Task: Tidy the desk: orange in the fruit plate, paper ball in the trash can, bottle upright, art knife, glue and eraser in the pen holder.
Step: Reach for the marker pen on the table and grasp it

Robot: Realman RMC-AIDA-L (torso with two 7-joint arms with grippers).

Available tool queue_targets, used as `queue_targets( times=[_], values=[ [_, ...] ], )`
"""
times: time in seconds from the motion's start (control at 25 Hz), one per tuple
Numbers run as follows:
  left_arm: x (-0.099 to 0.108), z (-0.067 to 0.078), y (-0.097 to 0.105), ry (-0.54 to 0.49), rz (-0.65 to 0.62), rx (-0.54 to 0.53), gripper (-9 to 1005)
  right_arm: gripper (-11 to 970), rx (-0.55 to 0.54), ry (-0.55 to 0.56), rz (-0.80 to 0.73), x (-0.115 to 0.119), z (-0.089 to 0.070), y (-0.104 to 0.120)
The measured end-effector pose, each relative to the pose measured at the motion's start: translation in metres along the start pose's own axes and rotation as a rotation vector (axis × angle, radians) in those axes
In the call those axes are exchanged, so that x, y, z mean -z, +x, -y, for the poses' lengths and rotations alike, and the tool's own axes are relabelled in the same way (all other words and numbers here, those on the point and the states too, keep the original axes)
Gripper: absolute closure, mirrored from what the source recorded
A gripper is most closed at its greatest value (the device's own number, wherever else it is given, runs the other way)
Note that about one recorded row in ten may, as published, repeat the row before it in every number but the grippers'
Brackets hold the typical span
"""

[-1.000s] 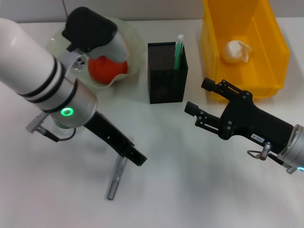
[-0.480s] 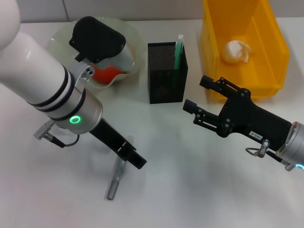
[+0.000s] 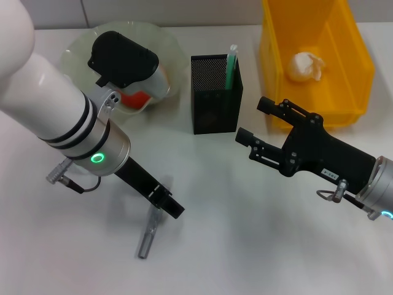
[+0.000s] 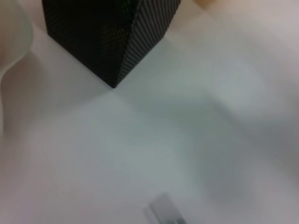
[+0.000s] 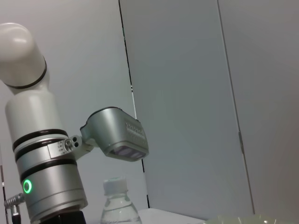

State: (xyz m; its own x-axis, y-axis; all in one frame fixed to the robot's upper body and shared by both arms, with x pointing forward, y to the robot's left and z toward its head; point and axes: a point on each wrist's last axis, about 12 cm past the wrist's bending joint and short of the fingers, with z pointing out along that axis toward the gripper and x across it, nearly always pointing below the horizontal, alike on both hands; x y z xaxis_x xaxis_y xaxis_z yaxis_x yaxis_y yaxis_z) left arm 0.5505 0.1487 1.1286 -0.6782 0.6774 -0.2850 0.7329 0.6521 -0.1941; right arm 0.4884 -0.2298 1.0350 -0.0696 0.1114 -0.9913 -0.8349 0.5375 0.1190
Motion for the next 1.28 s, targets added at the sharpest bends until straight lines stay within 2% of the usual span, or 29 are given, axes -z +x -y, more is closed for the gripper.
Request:
queue_targets(
  times=[0.68,1.28],
  values=[
    [-0.0041,-0.0055,0.0019,-0.026,-0.005,0.011,210,184,-0.012,0.029,0.005,0.0006,0.0029,-0.0002],
    [-0.0073,-0.0072,0.0036,-0.026,-0.013,0.02,431,184,-0.017,0.031,0.003,0.0011,0.0028,0.0006]
  ],
)
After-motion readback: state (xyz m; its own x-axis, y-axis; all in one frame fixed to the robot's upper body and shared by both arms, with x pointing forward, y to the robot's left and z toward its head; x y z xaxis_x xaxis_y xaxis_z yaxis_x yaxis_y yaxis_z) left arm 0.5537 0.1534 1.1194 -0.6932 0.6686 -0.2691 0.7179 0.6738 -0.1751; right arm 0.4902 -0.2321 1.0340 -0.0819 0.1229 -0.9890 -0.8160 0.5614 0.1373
